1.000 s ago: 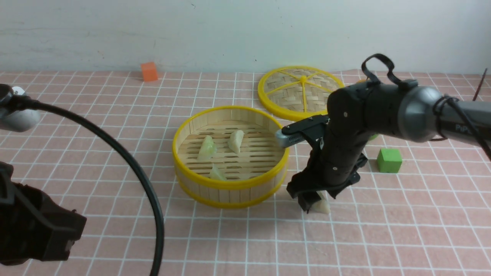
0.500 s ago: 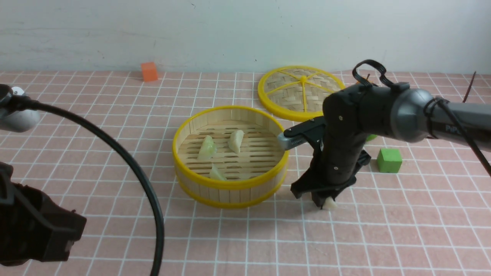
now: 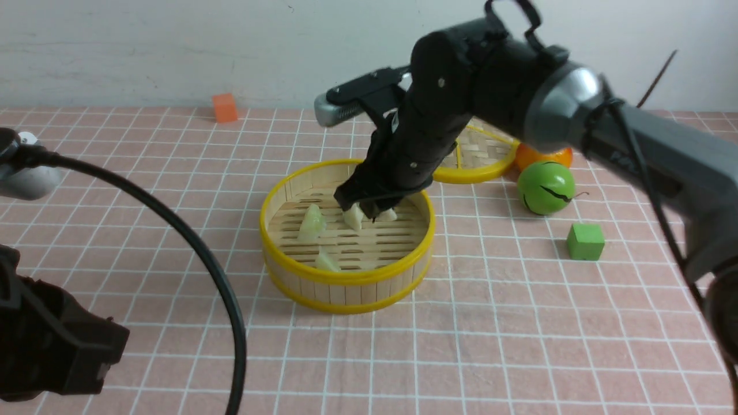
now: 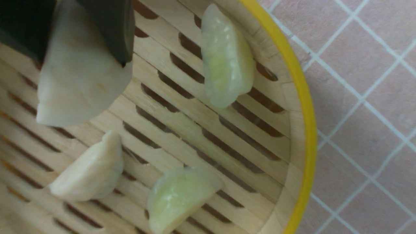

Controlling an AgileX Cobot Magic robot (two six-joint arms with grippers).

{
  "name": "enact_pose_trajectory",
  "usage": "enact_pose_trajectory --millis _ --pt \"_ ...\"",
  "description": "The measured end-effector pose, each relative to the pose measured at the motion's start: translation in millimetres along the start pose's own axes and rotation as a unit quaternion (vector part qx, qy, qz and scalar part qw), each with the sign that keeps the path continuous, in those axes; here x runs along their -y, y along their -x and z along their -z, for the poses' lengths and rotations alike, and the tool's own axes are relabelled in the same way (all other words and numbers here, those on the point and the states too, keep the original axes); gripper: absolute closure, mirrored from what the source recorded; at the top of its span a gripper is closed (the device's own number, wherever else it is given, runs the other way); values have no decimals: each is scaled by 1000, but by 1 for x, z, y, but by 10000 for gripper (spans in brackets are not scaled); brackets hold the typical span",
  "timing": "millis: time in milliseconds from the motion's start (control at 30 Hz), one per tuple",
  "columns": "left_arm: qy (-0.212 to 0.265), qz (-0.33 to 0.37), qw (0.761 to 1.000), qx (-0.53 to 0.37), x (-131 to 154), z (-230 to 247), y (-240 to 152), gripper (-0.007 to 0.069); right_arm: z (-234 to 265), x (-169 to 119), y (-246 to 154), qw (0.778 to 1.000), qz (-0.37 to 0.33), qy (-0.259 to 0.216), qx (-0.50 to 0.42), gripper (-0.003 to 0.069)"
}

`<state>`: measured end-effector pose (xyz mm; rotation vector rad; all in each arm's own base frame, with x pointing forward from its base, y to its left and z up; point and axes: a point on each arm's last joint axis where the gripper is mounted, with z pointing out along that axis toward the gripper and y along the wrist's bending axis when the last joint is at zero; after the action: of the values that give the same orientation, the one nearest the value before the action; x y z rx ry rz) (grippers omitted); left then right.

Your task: Put the dumplings into the steamer on the table with the pink tablecloth.

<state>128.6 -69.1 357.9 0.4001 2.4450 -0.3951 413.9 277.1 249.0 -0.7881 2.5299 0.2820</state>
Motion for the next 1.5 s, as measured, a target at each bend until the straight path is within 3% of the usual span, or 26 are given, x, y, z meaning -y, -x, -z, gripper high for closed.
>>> enact_pose_trajectory --millis 133,333,433,467,567,700,800,833,933,1133,1500 --pt "0 0 1000 -7 0 0 -1 604 -36 2 -11 999 -2 0 -35 428" --pt "1 2 1000 -14 0 1 -3 604 -51 3 -15 999 -3 0 -45 423" --pt "1 3 1000 -6 -1 3 -9 604 -51 4 -15 999 -1 -2 -43 354" --pt "1 3 1000 5 -2 5 -17 604 -47 4 -12 999 1 -4 -43 291" --pt "11 4 999 33 -6 9 -31 604 -33 4 -3 999 7 -9 -39 189" --pt "46 8 996 78 -15 18 -51 604 9 2 14 1000 13 -14 -18 144" --pt "67 13 991 115 -21 24 -65 604 48 -2 24 1000 14 -8 6 178" --pt "72 20 986 146 -24 27 -75 604 79 -6 28 1000 12 3 26 237" --pt "69 24 978 193 -28 27 -94 604 115 -11 29 998 13 16 52 350" --pt "51 17 957 284 -35 12 -128 604 177 -24 25 991 46 64 104 664" --pt "45 15 951 306 -36 5 -135 592 241 -29 -25 985 55 61 152 676"
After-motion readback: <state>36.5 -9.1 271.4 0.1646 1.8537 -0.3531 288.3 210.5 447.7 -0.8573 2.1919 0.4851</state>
